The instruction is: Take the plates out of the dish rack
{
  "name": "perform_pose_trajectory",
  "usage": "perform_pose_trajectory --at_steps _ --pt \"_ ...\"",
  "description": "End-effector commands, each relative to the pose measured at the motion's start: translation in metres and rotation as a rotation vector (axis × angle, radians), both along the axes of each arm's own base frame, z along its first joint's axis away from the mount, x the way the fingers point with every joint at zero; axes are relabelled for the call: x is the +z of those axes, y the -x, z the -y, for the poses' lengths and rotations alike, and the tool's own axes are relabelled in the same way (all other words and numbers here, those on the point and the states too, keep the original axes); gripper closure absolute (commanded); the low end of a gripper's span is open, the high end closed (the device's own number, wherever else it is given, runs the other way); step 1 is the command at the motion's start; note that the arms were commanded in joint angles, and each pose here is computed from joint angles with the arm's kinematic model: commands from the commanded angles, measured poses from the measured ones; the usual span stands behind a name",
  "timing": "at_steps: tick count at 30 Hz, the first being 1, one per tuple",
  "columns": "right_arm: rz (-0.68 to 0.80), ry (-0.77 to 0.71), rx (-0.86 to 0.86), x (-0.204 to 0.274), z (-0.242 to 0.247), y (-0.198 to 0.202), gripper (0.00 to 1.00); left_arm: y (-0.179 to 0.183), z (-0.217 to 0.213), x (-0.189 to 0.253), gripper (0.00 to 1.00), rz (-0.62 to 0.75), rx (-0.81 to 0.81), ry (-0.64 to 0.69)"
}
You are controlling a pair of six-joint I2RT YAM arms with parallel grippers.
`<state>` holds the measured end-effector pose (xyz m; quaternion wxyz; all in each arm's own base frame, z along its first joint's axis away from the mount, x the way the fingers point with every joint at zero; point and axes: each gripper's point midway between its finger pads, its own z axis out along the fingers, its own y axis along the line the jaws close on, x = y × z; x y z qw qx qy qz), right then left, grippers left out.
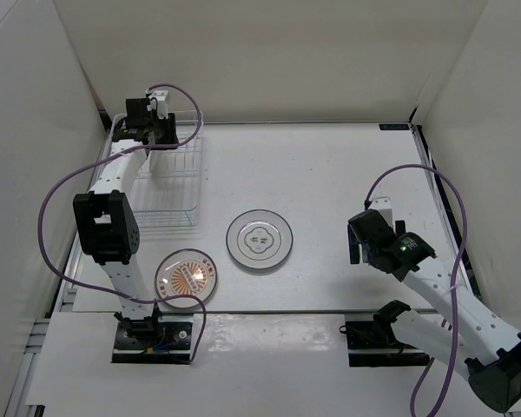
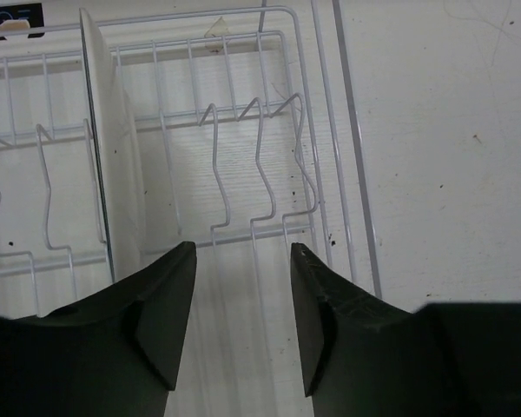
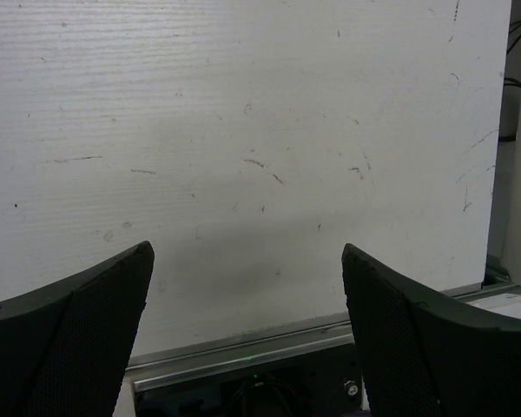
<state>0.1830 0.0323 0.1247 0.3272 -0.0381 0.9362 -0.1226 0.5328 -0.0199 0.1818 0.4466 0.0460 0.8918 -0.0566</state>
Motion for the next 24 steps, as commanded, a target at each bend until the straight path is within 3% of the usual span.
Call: perform_pose_trajectory --at_steps 1,3,4,9,11,15,16,19,24 --pt "0.017 -0.014 0.005 0.001 -0.004 -0.003 0.1 -0.002 0.004 0.013 0.4 0.03 -0.012 0.008" --pt "0.016 -0.013 0.004 0.001 -0.004 -0.004 0.1 -0.003 0.005 0.012 0.26 0.031 -0.017 0.01" --pt "0.014 -0.014 0.008 0.001 -0.004 -0.004 0.1 -0.003 0.003 0.011 0.24 0.028 -0.012 0.006" --pt "0.017 -0.017 0.01 0.0 -0.005 -0.004 0.1 -0.005 0.006 0.002 0.25 0.015 -0.021 0.006" --pt "0.022 -0.012 0.005 0.002 -0.004 -0.005 0.1 -0.006 0.005 -0.004 0.34 0.004 -0.02 0.008" --pt "0.024 -0.014 0.006 0.002 -0.004 -0.005 0.1 -0.007 0.005 -0.016 0.62 -0.021 -0.02 0.007" --pt "0.026 -0.017 0.005 0.002 -0.004 -0.005 0.1 -0.008 0.004 -0.023 0.77 -0.033 -0.017 0.006" --pt "0.031 -0.016 0.005 0.003 -0.004 -0.005 0.1 -0.009 0.003 -0.029 0.95 -0.046 -0.011 0.002" --pt "0.03 -0.018 0.004 0.004 -0.003 -0.005 0.1 -0.008 0.004 -0.022 1.0 -0.031 -0.01 0.007"
